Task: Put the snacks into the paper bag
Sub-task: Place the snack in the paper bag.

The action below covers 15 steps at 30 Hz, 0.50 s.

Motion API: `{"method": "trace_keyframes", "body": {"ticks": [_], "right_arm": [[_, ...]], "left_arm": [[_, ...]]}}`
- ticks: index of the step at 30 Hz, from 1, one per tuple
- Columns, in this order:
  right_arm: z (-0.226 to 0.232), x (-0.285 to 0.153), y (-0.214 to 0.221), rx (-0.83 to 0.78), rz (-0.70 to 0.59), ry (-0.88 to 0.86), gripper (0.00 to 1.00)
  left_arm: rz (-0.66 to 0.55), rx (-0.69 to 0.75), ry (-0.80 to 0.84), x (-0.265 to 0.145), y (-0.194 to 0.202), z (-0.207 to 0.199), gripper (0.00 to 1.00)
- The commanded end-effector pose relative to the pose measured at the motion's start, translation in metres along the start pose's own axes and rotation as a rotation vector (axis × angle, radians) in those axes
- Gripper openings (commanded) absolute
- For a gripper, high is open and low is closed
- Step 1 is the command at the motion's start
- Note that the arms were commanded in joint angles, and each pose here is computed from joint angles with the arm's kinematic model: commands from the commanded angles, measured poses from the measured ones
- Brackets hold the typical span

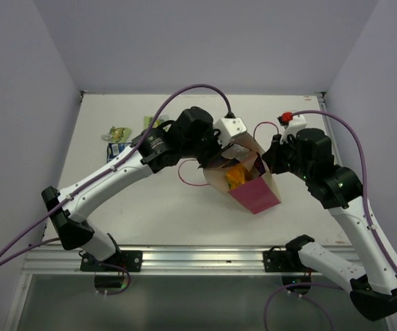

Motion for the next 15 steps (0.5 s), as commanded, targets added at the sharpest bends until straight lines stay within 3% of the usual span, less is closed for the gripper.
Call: {"method": "trace_keyframes", "body": {"ticks": [1,7,15], "right_arm": [[0.012,-0.009,-0.021,-0.021,-0.089,-0.074,0.00],[0.015,-0.010,-0.020,-0.022,-0.088,-0.089,0.00],[0.015,-0.010,-0.019,-0.024,-0.090,-0.091,0.00]], "left_arm": [[-0.037,0.000,0.053,-0.003,0.001,-0.012,0.06],[-0.012,-0.016,0.085,0.016,0.012,-0.018,0.21],[-0.015,-0.066,0.015,0.031,0.009,-0.008,0.33]]}}
Point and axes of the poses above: each gripper's point midway between its finger pads, its own x axis out along the fingers, its own z axis along the line the jaws close on, y = z × x, the point moved 2 cm from there along -x, back along the fingers, and after that the axes turned 1 degree about x, right-handed, at the moved point
